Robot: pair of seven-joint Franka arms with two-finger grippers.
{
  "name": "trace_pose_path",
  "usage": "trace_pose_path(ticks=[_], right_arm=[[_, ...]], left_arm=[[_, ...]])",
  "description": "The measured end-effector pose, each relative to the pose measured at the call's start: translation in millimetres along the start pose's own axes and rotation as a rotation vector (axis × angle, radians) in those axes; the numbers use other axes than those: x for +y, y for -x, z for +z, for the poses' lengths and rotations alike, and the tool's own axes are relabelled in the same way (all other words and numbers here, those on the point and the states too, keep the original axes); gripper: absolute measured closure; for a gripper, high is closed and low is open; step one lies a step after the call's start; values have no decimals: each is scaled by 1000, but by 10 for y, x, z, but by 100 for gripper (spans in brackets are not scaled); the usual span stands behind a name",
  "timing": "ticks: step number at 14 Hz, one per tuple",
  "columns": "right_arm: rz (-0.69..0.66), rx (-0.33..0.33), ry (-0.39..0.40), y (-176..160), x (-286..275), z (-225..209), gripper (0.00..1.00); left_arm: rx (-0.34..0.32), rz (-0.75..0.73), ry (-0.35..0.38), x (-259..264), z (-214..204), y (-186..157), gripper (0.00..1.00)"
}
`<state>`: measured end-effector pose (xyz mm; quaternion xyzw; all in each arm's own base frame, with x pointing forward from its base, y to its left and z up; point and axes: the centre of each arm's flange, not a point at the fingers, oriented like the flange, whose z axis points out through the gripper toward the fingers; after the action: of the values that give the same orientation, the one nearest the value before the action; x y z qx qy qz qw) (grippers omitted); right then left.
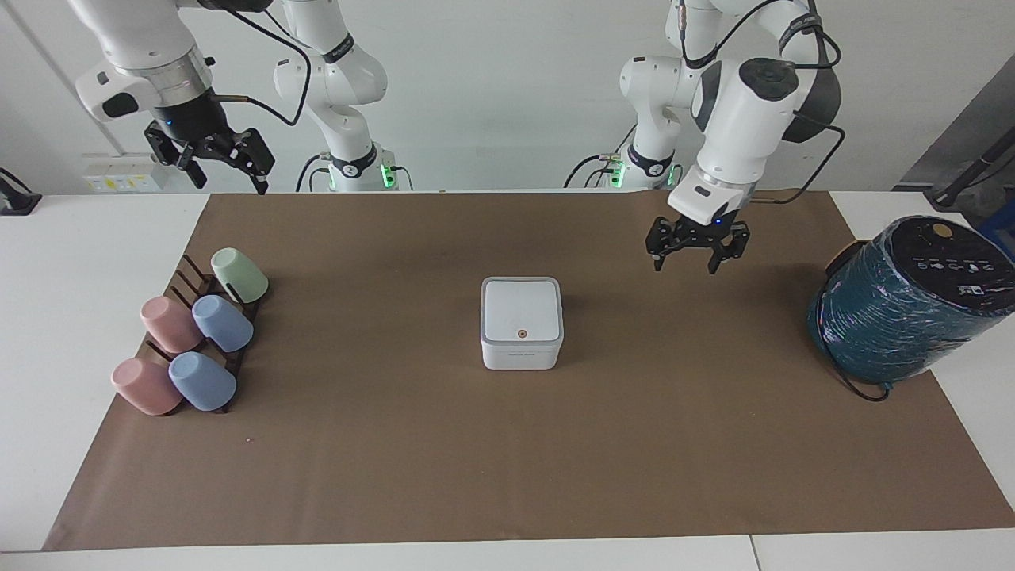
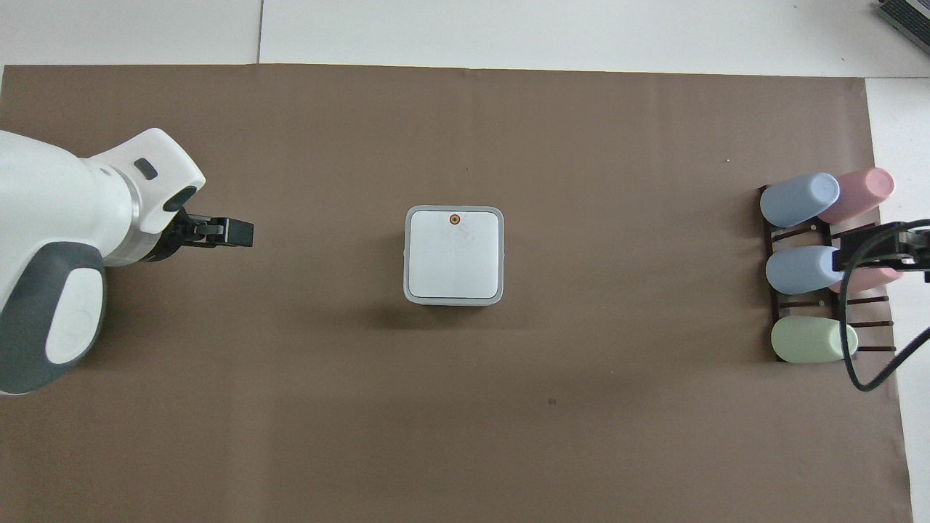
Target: Close trash can lid
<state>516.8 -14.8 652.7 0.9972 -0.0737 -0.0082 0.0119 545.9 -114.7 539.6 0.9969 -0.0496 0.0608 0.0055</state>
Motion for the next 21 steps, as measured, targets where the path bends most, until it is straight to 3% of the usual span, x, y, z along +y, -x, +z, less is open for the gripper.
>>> trace_pose_path(ticks=[9, 14, 21], right_arm=[[0, 0, 0, 0, 0, 0, 0], [0, 0, 0, 0, 0, 0, 0], [0, 0, 0, 0, 0, 0, 0]], left_arm=[[-47, 4, 10, -586, -1069, -30, 0], [-91, 13, 19, -932, -1238, -104, 0], [-158, 19, 25, -936, -1251, 104, 0]])
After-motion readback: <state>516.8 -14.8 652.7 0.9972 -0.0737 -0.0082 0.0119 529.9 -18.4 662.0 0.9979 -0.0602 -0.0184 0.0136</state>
